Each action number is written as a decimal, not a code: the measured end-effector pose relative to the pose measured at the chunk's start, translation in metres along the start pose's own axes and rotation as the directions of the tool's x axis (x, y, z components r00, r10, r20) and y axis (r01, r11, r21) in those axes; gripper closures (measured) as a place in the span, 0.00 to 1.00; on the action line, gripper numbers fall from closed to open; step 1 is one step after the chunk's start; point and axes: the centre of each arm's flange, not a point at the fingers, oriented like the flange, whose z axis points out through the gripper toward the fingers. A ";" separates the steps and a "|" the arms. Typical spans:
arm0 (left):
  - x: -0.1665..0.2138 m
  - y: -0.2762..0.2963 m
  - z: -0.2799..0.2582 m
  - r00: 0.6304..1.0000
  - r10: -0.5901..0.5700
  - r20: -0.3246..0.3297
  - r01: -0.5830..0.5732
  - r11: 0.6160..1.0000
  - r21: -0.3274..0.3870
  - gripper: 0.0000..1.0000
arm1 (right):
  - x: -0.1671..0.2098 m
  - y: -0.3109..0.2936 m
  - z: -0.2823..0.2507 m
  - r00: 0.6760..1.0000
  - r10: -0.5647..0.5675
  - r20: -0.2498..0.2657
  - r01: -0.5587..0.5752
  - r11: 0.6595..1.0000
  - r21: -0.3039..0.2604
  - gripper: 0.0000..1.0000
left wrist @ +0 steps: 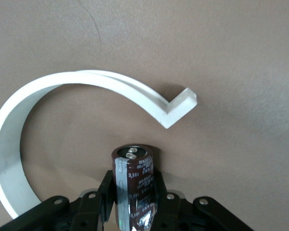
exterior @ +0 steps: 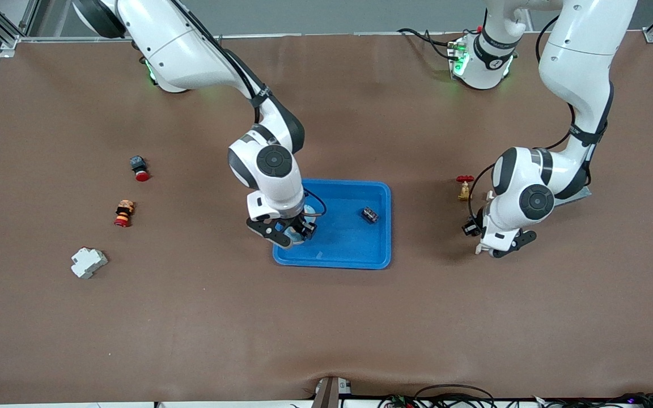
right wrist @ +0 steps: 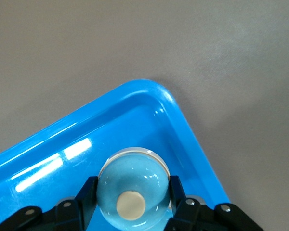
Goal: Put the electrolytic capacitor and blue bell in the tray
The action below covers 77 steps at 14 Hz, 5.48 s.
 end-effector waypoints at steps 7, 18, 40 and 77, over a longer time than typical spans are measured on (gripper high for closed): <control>0.000 0.060 -0.085 0.991 -0.124 0.049 0.124 0.992 0.012 0.64 | -0.007 -0.006 0.020 0.999 0.022 -0.038 -0.023 0.999 -0.022 0.35; -0.040 0.170 -0.131 0.911 -0.411 0.035 0.412 0.906 -0.092 0.64 | -0.005 -0.013 0.040 0.999 0.031 -0.041 -0.032 0.999 -0.028 0.35; -0.110 0.276 -0.058 0.940 -0.340 0.008 0.333 0.915 -0.228 0.64 | -0.008 -0.017 0.050 0.998 0.037 -0.043 -0.038 0.999 -0.013 0.00; -0.080 0.252 -0.066 0.969 -0.225 -0.105 0.213 0.971 -0.113 0.00 | 0.304 0.166 -0.197 0.862 -0.484 0.152 0.503 0.855 -0.125 0.00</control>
